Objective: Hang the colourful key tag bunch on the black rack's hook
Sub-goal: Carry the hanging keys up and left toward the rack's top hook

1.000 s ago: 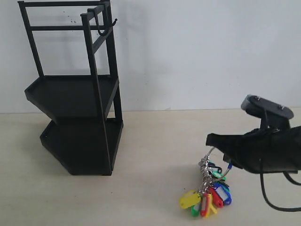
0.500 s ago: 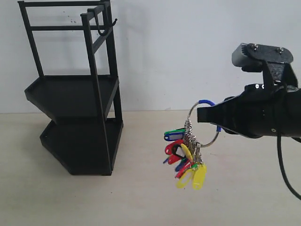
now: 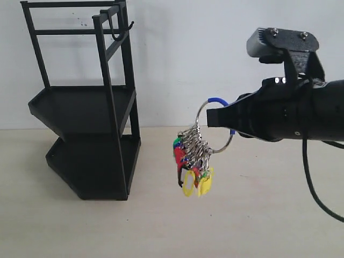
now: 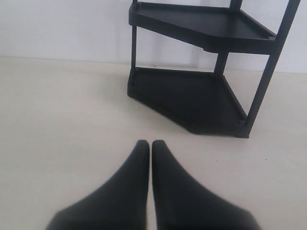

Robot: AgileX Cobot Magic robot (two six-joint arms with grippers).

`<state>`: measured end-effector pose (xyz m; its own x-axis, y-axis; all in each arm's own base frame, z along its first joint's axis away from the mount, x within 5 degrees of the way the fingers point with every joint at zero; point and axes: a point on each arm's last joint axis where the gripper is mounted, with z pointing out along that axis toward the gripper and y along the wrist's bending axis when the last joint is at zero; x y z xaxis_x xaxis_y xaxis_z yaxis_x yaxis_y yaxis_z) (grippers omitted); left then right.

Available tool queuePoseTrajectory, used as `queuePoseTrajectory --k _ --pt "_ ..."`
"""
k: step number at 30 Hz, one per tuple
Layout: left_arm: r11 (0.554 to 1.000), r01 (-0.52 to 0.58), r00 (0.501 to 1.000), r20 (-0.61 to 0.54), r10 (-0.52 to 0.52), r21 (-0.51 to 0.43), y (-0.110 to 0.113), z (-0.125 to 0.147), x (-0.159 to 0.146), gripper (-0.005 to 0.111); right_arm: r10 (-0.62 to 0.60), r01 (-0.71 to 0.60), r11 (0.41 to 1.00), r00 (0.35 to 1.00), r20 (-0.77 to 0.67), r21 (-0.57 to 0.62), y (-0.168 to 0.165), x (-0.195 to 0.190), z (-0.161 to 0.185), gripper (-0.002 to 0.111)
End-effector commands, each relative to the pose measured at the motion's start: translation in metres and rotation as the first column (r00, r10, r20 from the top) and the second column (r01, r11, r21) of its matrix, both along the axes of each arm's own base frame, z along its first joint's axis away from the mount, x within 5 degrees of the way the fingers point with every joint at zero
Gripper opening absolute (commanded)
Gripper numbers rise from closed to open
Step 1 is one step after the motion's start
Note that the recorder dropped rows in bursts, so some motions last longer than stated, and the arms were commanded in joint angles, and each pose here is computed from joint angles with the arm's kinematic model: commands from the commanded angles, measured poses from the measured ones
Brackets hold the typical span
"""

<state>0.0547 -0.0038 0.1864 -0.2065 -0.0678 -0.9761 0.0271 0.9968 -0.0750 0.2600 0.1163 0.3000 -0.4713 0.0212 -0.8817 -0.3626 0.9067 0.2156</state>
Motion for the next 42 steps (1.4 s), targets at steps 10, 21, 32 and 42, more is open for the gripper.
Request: queuePoseTrajectory --k 10,21,32,42 --pt "1.000 0.000 1.000 0.011 0.000 0.008 0.000 0.001 0.000 0.004 -0.034 0.075 0.989 0.956 0.290 -0.131 0.024 0.050 0.027 0.000" --pt "1.000 0.000 1.000 0.011 0.000 0.008 0.000 0.001 0.000 0.004 -0.020 0.071 0.988 0.937 0.349 -0.135 0.057 0.096 0.032 0.000" --pt "1.000 0.000 1.000 0.011 0.000 0.008 0.000 0.001 0.000 0.004 -0.008 0.067 0.988 0.919 0.394 -0.136 0.076 0.119 0.038 0.000" --pt "1.000 0.000 1.000 0.011 0.000 0.008 0.000 0.001 0.000 0.004 0.032 0.043 0.989 0.876 0.481 -0.144 0.105 0.103 0.050 0.000"
